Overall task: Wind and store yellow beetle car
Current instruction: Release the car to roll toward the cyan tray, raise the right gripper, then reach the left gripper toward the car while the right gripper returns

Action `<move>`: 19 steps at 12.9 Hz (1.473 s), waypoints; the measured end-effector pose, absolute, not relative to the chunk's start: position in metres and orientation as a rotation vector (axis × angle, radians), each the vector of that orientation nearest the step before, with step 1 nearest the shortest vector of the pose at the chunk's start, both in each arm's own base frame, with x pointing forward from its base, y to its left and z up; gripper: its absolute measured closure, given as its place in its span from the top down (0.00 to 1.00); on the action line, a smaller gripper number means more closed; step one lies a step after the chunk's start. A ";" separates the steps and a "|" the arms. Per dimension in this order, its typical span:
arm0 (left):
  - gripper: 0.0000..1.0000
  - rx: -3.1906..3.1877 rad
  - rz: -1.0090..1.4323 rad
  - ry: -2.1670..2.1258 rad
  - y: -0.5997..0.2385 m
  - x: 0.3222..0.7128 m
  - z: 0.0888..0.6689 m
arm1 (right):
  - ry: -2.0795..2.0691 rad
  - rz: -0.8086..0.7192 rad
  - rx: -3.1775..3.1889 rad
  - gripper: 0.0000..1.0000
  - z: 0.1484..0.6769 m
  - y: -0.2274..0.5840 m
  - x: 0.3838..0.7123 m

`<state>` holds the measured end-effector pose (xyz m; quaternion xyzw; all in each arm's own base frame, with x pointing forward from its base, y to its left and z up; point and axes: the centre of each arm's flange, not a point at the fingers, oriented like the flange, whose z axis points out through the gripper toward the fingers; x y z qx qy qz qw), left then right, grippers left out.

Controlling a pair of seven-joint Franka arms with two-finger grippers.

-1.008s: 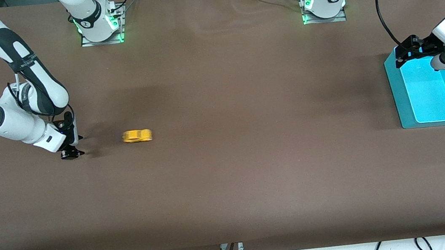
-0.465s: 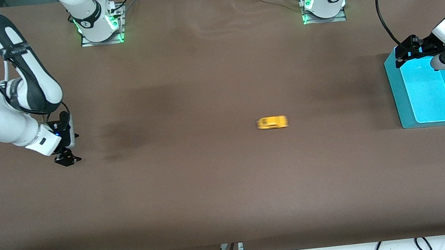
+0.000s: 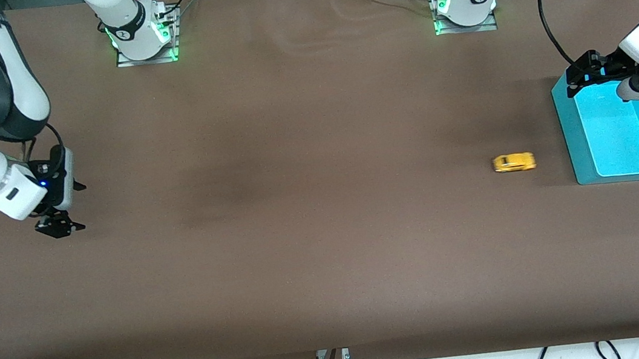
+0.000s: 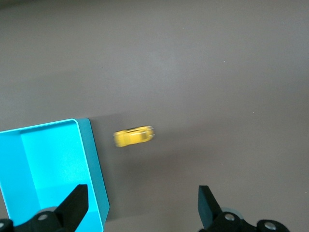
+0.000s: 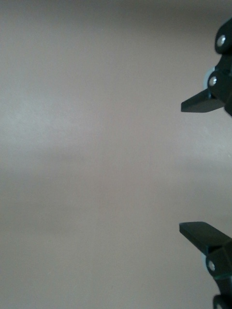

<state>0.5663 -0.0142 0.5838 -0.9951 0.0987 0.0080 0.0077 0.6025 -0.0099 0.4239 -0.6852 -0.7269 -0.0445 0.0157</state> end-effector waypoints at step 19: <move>1.00 -3.020 0.379 0.840 -0.013 0.609 0.447 | -0.529 -0.067 -3.090 1.00 0.602 0.006 0.552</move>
